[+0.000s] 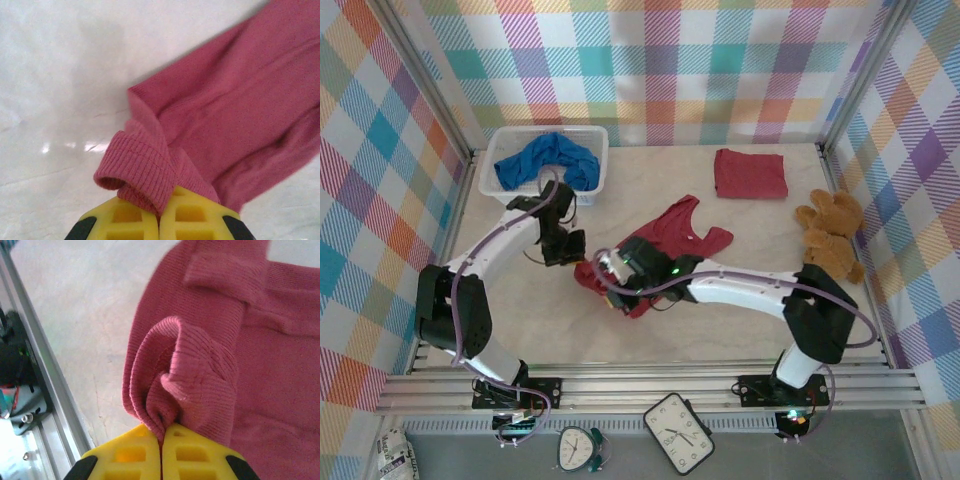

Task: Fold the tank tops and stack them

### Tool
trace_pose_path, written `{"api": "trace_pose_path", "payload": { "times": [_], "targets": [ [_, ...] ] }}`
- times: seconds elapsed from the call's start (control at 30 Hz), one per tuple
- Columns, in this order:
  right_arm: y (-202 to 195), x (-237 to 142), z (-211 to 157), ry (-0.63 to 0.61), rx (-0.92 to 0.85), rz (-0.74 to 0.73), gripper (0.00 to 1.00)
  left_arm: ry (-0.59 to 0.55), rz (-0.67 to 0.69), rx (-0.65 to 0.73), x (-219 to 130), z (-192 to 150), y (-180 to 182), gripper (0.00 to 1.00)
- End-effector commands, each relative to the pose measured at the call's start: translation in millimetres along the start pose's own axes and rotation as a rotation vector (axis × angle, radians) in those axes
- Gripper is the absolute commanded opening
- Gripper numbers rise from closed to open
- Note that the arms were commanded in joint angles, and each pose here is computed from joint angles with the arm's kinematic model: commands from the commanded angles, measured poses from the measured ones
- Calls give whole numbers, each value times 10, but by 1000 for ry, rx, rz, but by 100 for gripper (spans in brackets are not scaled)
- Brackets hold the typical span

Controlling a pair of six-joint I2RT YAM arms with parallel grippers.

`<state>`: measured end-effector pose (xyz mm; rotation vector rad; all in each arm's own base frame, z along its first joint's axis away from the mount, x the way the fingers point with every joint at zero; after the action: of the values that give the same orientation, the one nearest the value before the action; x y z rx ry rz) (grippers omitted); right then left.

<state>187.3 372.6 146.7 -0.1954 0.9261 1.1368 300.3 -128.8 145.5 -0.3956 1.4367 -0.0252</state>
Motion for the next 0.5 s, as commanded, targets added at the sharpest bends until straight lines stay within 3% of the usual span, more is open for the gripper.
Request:
{"api": "trace_pose_path", "payload": {
  "times": [0.0, 0.47],
  "targets": [
    [-103, -207, -30, -19, 88, 71, 8, 31, -21, 17, 29, 91, -268, 2],
    [-1234, -544, -277, -58, 330, 89, 9, 108, -56, 116, 635, 693, -1110, 5]
  ]
}}
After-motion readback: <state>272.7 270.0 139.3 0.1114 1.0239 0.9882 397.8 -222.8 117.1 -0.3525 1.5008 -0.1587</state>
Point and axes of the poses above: each hand's point on the last joint's axis, 136 mm out from that joint toward the fingers, its own x axis out along the fingers, its own y axis along the line the jaws close on, z = x × y, the point moved 3 cm from there along -x, back along the fingers, and after that the axes turned 6 degrees about -x, right-handed, at the moved point
